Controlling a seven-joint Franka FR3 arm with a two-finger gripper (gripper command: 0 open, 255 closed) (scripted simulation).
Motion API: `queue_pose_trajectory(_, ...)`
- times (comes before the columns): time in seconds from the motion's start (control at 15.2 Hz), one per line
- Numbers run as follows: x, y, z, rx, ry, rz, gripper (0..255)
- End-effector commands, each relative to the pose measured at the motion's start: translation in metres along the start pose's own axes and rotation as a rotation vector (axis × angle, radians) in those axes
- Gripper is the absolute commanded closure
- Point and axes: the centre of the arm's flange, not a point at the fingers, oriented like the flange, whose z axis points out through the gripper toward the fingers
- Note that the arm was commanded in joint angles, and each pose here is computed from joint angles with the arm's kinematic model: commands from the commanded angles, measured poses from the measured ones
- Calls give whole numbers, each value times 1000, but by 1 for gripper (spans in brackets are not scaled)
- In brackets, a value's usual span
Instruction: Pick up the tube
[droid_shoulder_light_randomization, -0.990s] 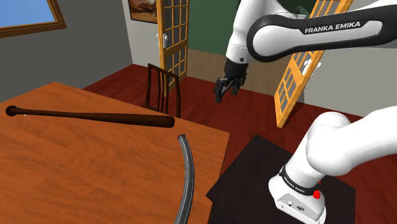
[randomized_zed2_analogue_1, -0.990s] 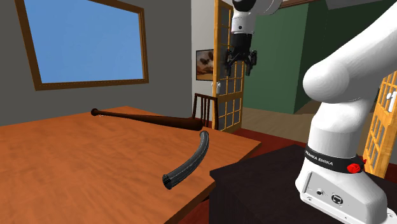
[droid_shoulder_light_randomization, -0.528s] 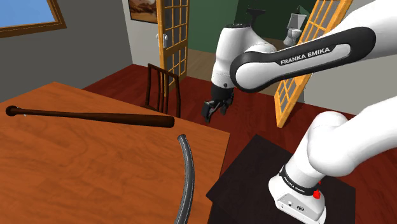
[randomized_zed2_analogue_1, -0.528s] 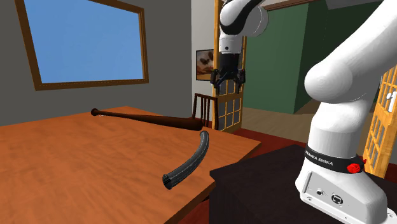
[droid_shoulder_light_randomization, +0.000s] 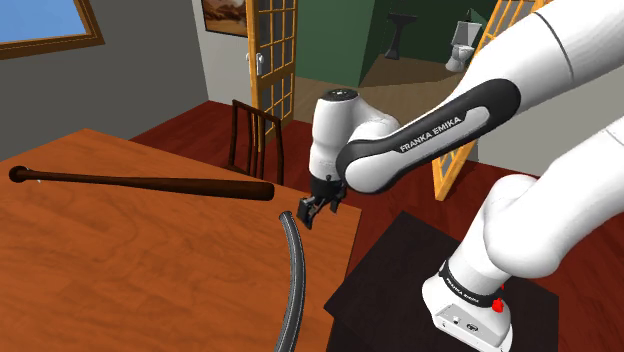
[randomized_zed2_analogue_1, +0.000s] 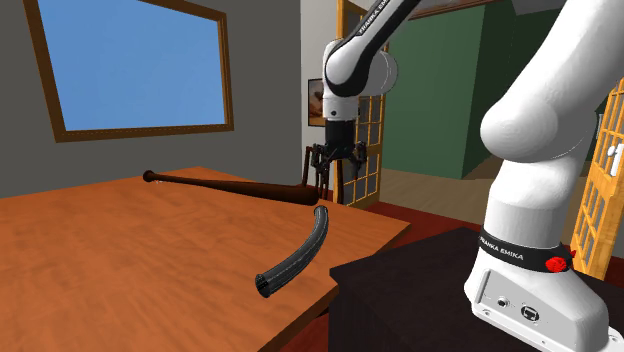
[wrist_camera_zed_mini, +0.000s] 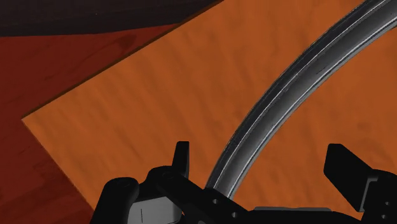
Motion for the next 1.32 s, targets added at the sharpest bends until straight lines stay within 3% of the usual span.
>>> queue_pose_trajectory(0.0, 0, -19, 23, -1, -9, -1, 0)
queue_pose_trajectory(0.59, -6, -84, 120, -11, -51, -7, 0)
queue_pose_trajectory(1.19, -6, -85, 160, -11, -52, -7, 0)
queue_pose_trajectory(1.25, -7, -85, 159, -11, -52, -7, 255)
